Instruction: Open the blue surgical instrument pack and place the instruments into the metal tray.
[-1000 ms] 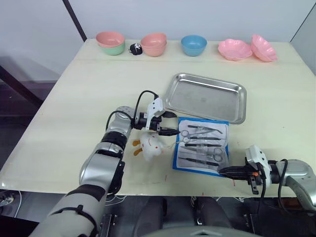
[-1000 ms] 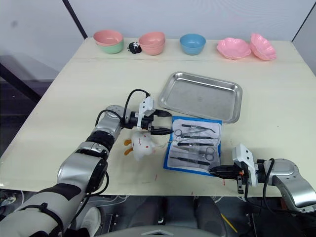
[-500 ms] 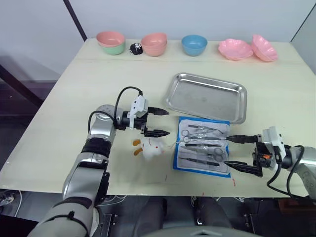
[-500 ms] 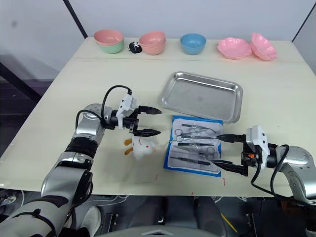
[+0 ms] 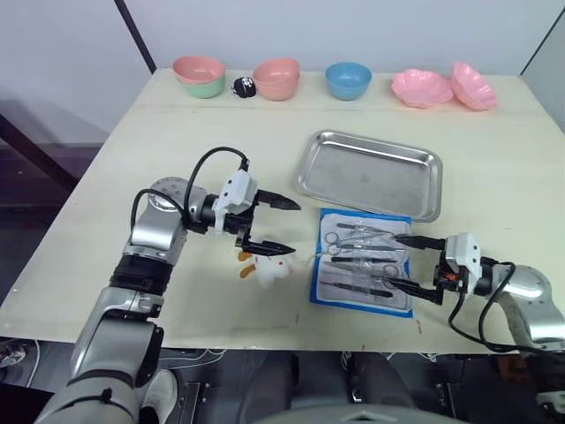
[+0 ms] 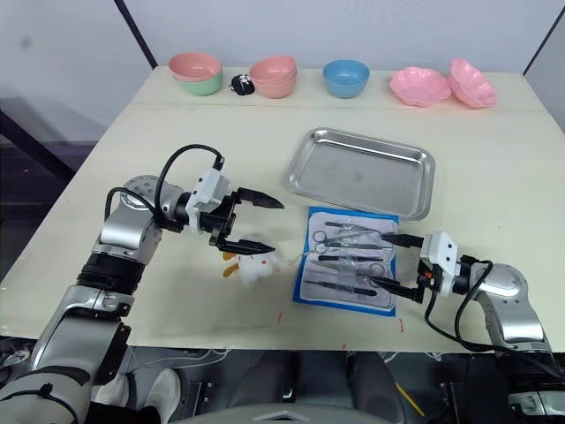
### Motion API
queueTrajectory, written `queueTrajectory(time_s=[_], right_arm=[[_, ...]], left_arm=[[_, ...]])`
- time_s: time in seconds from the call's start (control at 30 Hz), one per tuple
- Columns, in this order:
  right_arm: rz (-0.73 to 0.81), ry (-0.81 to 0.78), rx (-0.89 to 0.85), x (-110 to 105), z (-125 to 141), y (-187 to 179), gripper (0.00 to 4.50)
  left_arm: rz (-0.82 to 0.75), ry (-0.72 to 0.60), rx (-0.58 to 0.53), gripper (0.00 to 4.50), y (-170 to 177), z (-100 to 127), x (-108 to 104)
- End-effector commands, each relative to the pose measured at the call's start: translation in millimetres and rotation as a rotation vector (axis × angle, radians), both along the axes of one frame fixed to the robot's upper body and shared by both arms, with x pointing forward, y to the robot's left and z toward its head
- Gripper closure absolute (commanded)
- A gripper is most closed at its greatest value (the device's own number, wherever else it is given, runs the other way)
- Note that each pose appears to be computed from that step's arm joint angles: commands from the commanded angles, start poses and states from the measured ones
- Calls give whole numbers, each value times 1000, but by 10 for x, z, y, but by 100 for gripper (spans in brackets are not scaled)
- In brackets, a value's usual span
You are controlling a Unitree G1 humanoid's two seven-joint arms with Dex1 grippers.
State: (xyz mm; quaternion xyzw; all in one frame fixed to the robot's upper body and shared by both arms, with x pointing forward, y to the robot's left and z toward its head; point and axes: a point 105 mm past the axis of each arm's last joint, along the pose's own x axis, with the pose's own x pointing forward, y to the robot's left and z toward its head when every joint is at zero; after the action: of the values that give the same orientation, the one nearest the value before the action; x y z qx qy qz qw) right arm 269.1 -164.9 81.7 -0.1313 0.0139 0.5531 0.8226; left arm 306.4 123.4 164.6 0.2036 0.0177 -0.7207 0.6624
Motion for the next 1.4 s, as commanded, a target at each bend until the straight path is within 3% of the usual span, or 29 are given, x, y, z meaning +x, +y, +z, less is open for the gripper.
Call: queueTrajectory(time_s=[0.03, 0.33, 0.6, 0.73, 1.1, 1.2, 1.33, 1.4], right_arm=[[-14, -24, -6, 61, 4, -12, 2], [-14, 175, -72, 9, -363, -70, 2], [-5, 213, -90, -16, -437, -53, 2], [-4, 212, -94, -17, -446, -45, 2], [-13, 215, -94, 0, -471, -30, 2], [-14, 207, -95, 4, -464, -29, 0], [-15, 206, -94, -8, -468, -27, 0], [-17, 204, -95, -8, -469, -28, 0]], left_arm=[[-72, -14, 4, 0, -20, 76, -103], [-85, -43, -17, 0, -47, 116, -106], [-88, -35, -24, 0, -47, 133, -110], [-40, -115, -59, 0, -94, 141, -6], [-18, -50, -16, 0, -319, 8, 285], [-29, -13, -31, 61, -408, 2, 359], [-33, 0, -7, 214, -529, -100, 446], [-48, 27, 17, 214, -616, -187, 460]])
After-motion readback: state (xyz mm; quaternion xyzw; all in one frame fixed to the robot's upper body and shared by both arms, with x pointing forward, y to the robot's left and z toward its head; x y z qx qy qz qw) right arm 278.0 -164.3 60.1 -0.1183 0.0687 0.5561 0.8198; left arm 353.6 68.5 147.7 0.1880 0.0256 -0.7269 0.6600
